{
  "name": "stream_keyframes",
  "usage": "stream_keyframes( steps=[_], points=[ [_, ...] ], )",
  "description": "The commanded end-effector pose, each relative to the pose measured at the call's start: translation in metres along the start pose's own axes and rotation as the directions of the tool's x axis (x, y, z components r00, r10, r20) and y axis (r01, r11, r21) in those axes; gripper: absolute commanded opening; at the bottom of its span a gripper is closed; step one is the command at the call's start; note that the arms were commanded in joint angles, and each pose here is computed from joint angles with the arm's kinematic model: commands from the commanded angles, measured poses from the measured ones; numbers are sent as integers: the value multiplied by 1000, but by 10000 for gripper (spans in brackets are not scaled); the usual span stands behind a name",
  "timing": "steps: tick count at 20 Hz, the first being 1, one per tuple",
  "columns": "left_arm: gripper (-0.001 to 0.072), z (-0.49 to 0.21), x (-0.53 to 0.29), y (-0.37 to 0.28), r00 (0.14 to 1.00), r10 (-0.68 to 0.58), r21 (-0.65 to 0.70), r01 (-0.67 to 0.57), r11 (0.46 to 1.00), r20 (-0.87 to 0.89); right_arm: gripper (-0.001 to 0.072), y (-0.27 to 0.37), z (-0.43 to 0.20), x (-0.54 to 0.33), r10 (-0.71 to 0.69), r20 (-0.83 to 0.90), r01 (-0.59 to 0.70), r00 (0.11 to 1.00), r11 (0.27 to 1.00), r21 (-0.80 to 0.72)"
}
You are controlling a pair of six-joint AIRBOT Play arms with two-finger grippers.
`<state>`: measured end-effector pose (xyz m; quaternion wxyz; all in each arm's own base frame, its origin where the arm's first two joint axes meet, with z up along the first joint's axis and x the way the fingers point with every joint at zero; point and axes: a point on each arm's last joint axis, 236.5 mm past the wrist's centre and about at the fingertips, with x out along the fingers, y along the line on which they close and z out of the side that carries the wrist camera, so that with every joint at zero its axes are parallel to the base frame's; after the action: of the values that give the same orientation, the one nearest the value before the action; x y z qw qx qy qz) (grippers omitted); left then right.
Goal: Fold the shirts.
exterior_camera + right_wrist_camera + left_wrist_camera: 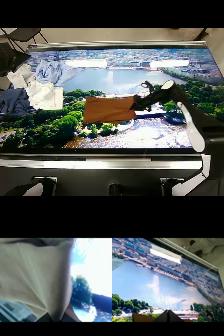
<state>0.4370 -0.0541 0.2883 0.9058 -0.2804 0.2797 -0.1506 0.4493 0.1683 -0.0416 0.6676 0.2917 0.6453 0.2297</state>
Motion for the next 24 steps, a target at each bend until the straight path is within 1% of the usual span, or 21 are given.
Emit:
stream_keyframes(
  steps=[1,3,4,6,8,10,12,13,15,17,18,20,22,24],
  points=[
    [42,0,0,0,1000,-1,-1,1,1000,1,58,-22,45,-91,-7,204,-1,979,999,41],
    [42,0,0,0,1000,-1,-1,1,1000,1,57,-64,53,-158,-51,313,-1,948,987,161],
    [41,0,0,0,1000,-1,-1,1,1000,1,56,-87,47,-189,-79,343,0,936,975,224],
    [42,0,0,0,1000,-1,-1,1,1000,0,57,-133,22,-248,-149,382,5,912,936,352],
    [42,0,0,0,1000,-1,-1,1,1000,0,56,-179,-12,-301,-251,405,31,879,879,477],
    [42,0,0,0,1000,-1,-1,1,1000,0,56,-222,-55,-343,-370,390,62,843,787,613],
    [42,0,0,0,1000,-1,-1,1,1000,0,56,-260,-99,-372,-477,346,76,808,666,743],
    [42,0,0,0,1000,-1,0,1,1000,0,56,-273,-116,-376,-503,319,75,804,617,783],
    [42,0,0,0,1000,-1,0,1,1000,0,56,-284,-155,-358,-495,214,102,842,536,838],
    [42,0,0,0,1000,-1,3,1,1000,0,56,-297,-196,-331,-521,77,193,850,444,875],
    [42,0,0,0,1000,-1,4,1,1000,0,56,-303,-210,-319,-535,45,211,843,406,889],
    [42,0,0,0,1000,-1,21,1,1000,-1,56,-307,-224,-296,-520,13,221,854,386,896],
    [42,-1,0,0,1000,-1,21,1,1000,-3,56,-311,-240,-281,-504,-42,264,863,379,887],
    [42,-1,0,0,1000,-1,22,1,1000,-4,56,-320,-252,-282,-536,-90,319,840,352,880]
  ],
)
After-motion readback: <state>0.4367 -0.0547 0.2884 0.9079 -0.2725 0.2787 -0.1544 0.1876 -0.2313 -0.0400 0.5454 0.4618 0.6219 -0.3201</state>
